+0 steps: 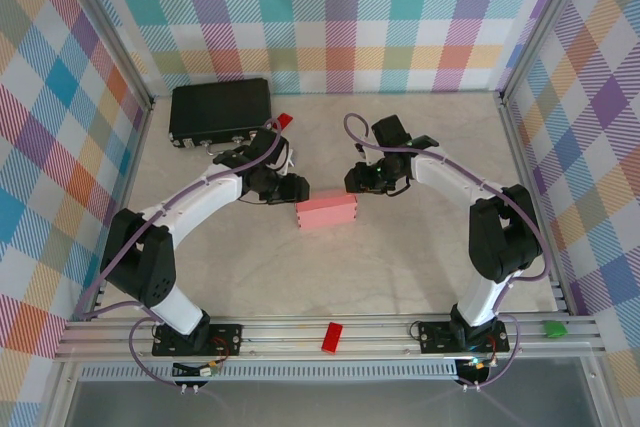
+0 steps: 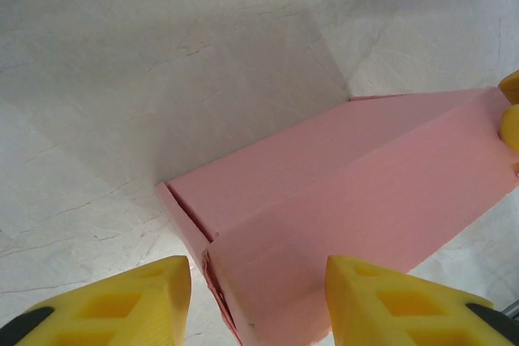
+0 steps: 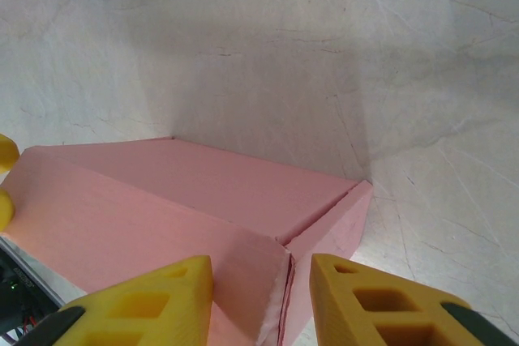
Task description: Fold the paper box
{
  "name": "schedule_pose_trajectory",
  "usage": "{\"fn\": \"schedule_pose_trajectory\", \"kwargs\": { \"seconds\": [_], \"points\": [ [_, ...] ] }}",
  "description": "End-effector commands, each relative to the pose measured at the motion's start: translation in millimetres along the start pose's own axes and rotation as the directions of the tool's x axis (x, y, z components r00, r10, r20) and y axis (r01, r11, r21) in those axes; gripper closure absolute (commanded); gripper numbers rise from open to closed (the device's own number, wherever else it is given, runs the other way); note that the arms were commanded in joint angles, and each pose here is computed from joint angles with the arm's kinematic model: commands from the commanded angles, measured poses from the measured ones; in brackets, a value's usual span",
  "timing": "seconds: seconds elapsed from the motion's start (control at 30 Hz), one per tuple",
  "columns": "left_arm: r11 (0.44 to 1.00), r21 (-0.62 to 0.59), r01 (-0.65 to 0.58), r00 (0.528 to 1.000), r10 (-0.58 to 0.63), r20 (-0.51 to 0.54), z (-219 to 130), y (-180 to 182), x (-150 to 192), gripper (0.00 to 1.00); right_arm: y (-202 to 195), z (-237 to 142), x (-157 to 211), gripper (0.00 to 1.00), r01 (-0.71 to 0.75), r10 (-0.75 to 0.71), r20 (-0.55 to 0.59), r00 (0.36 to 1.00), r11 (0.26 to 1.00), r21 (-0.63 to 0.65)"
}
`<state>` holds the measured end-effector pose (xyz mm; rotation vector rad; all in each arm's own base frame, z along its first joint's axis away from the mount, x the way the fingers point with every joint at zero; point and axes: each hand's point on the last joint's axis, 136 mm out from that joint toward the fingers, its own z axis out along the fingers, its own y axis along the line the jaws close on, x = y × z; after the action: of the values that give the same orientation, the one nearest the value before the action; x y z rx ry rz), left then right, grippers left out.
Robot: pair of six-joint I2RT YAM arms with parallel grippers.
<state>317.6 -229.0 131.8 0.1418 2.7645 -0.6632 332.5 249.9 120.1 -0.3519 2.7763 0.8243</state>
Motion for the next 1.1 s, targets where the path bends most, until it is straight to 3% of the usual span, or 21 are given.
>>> {"fn": "schedule_pose_trajectory", "kwargs": {
  "seconds": [0.0, 0.83, 1.07],
  "points": [
    [1.000, 0.004, -0.012, 0.998, 0.013, -0.057, 6, 1, 15, 0.53, -9, 4, 20, 0.63, -0.022, 0.023, -0.058, 0.998, 0.999, 0.023],
    [0.999, 0.007, -0.040, 0.994, 0.041, -0.100, 15, 10, 35, 0.50, -20, 17, 40, 0.64, -0.053, 0.056, -0.097, 0.994, 0.998, 0.038],
    [0.999, -0.009, -0.037, 0.993, 0.036, -0.117, 19, 17, 43, 0.55, -24, 22, 49, 0.66, -0.061, 0.065, -0.116, 0.991, 0.997, 0.042]
  ]
}}
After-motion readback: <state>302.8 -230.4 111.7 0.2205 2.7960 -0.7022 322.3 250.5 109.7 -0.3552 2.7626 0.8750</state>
